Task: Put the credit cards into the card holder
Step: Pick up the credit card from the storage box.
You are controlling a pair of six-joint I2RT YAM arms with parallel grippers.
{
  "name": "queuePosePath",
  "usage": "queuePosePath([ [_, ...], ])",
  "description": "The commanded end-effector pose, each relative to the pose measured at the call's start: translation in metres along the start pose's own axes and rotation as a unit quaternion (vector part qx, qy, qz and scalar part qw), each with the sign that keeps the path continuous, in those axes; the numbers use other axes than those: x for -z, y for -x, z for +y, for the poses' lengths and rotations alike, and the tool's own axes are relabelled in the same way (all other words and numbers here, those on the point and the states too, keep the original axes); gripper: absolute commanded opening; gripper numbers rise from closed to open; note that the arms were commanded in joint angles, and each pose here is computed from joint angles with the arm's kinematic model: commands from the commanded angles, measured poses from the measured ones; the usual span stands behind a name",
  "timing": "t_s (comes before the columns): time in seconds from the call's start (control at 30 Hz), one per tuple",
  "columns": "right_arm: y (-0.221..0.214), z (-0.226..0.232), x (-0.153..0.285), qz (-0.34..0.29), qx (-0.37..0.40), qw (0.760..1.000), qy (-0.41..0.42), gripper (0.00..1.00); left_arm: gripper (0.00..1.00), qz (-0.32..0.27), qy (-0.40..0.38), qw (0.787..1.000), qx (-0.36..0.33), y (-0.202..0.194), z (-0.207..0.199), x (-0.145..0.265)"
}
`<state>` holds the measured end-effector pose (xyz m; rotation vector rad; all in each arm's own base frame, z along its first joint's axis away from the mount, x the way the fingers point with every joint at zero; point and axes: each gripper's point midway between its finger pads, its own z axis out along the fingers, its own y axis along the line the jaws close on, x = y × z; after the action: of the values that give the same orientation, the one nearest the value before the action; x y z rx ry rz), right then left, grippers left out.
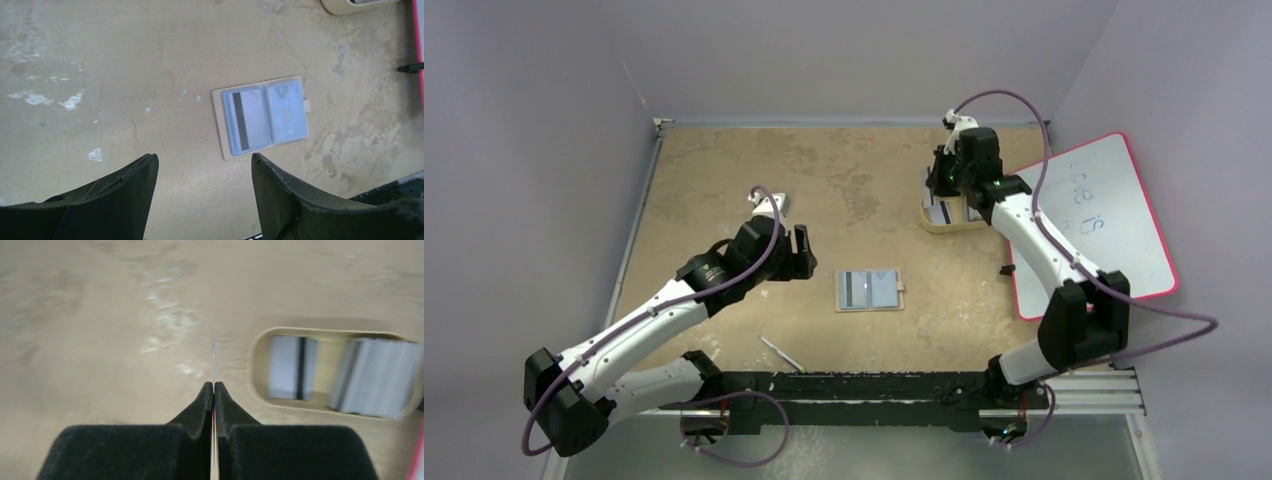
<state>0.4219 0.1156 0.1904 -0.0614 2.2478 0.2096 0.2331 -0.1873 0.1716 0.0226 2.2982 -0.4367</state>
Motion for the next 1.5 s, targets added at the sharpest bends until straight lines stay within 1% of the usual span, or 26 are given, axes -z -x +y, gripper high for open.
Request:
queuePosePath([
  [0.0,0.013,0.089,0.045,-0.064,-0.051,0.968,0.239,0.0,0.67,-0.051,-0.096,0.991,0.074,0.031,-0.042,0.009],
  [0.07,0.008,0.112,0.062,-0.074,-0.068,0.951,0.294,0.0,0.67,-0.061,-0.122,0.987,0.09,0.041,-0.054,0.012],
  [0.1,0.011,0.124,0.072,-0.09,-0.072,0.938,0.326,0.0,0.67,-0.069,-0.138,0.983,0.1,0.047,-0.061,0.016],
  [0.17,0.007,0.147,0.093,-0.098,-0.086,0.914,0.385,0.0,0.66,-0.085,-0.175,0.974,0.12,0.06,-0.076,0.023],
  [0.3,-0.012,0.185,0.14,-0.103,-0.132,0.84,0.517,0.0,0.63,-0.118,-0.261,0.943,0.167,0.085,-0.107,0.043],
  [0.37,-0.023,0.195,0.156,-0.098,-0.151,0.811,0.556,0.0,0.6,-0.13,-0.297,0.928,0.183,0.096,-0.119,0.053],
  [0.47,-0.031,0.198,0.17,-0.097,-0.172,0.785,0.587,0.0,0.57,-0.138,-0.315,0.918,0.197,0.105,-0.127,0.056],
  [0.57,-0.037,0.195,0.18,-0.103,-0.193,0.767,0.604,0.0,0.53,-0.137,-0.31,0.919,0.2,0.107,-0.128,0.052],
  [0.6,-0.037,0.195,0.183,-0.106,-0.195,0.763,0.607,0.0,0.52,-0.134,-0.309,0.92,0.199,0.106,-0.128,0.05],
  [0.73,-0.043,0.193,0.179,-0.104,-0.203,0.763,0.606,0.02,0.51,-0.119,-0.301,0.925,0.2,0.097,-0.128,0.038],
  [0.93,-0.044,0.193,0.184,-0.104,-0.216,0.742,0.626,0.02,0.5,-0.102,-0.319,0.919,0.206,0.086,-0.132,0.032],
  [1.0,-0.046,0.193,0.181,-0.101,-0.22,0.741,0.627,0.03,0.43,-0.098,-0.334,0.916,0.202,0.084,-0.136,0.034],
  [1.1,-0.051,0.193,0.174,-0.093,-0.228,0.74,0.626,0.06,0.22,-0.097,-0.349,0.91,0.201,0.085,-0.14,0.038],
  [1.13,-0.052,0.193,0.172,-0.09,-0.231,0.74,0.626,0.08,0.13,-0.096,-0.353,0.909,0.199,0.084,-0.142,0.039],
  [1.17,-0.054,0.193,0.171,-0.086,-0.232,0.741,0.624,0.13,0.04,-0.094,-0.354,0.909,0.198,0.083,-0.142,0.039],
  [1.2,-0.055,0.193,0.168,-0.084,-0.235,0.742,0.622,0.17,0.0,-0.093,-0.355,0.909,0.196,0.082,-0.142,0.039],
  [1.27,-0.058,0.192,0.164,-0.08,-0.237,0.746,0.618,0.28,0.0,-0.093,-0.354,0.91,0.195,0.082,-0.141,0.039],
  [1.33,-0.061,0.193,0.16,-0.072,-0.234,0.754,0.61,0.39,0.0,-0.092,-0.337,0.917,0.194,0.081,-0.137,0.035],
  [1.4,-0.068,0.192,0.15,-0.054,-0.229,0.77,0.593,0.45,0.0,-0.087,-0.297,0.933,0.185,0.077,-0.127,0.024],
  [1.47,-0.073,0.189,0.137,-0.043,-0.226,0.797,0.559,0.51,0.0,-0.082,-0.266,0.944,0.177,0.073,-0.118,0.016],
])
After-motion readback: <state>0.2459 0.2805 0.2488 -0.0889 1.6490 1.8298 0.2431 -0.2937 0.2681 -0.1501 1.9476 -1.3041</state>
